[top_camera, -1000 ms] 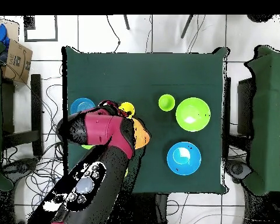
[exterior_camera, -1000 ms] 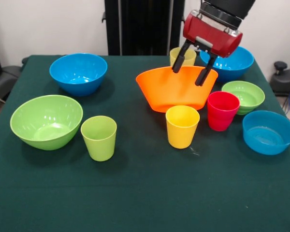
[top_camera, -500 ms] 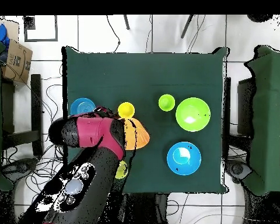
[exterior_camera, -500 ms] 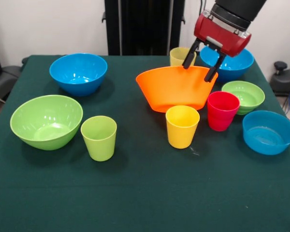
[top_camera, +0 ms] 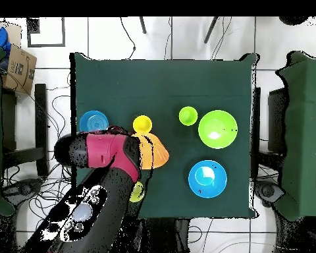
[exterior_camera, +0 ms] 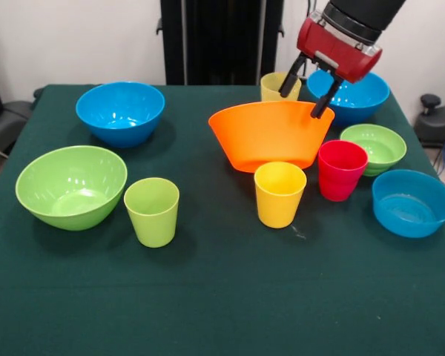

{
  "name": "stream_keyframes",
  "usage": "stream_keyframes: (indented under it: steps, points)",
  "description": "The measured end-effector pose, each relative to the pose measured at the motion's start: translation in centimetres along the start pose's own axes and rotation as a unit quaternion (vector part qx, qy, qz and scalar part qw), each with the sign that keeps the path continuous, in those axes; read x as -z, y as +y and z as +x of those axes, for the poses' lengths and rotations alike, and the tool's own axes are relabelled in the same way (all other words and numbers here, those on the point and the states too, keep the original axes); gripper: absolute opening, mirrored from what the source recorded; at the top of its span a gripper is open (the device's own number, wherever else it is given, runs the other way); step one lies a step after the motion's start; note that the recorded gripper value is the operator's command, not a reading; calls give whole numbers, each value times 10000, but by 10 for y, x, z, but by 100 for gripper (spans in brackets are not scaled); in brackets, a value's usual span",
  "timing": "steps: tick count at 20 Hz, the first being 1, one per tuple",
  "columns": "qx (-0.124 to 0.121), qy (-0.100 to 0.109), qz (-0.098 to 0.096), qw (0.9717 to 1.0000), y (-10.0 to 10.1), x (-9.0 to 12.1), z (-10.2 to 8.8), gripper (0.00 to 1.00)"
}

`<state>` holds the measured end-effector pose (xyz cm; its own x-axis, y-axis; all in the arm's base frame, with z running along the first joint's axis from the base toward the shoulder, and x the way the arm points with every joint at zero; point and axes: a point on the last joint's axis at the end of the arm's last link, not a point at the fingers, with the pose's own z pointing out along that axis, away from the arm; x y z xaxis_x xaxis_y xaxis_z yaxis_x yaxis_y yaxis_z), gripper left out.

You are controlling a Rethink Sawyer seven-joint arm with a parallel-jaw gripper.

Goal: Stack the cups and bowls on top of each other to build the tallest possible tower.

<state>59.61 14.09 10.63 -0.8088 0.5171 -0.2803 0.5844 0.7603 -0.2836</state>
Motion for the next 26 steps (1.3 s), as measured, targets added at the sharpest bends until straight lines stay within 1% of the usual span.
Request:
stream_keyframes:
  steps: [7,12,15,16,20,24,25,26]
  points:
    - [-22,101,81,9999,-9,-4,7,100]
    - [-135,154,86,9998,-17,-13,8,100]
    - [-231,129,39,9996,-22,-19,5,100]
    - [-317,101,-10,9994,-25,-23,2,100]
    - [-446,36,-104,9989,-27,-27,-2,100]
    - [-627,-63,-238,9977,-30,-33,-8,100]
    - [-724,-103,-301,9969,-31,-36,-10,100]
    - [-762,-121,-331,9965,-31,-37,-10,100]
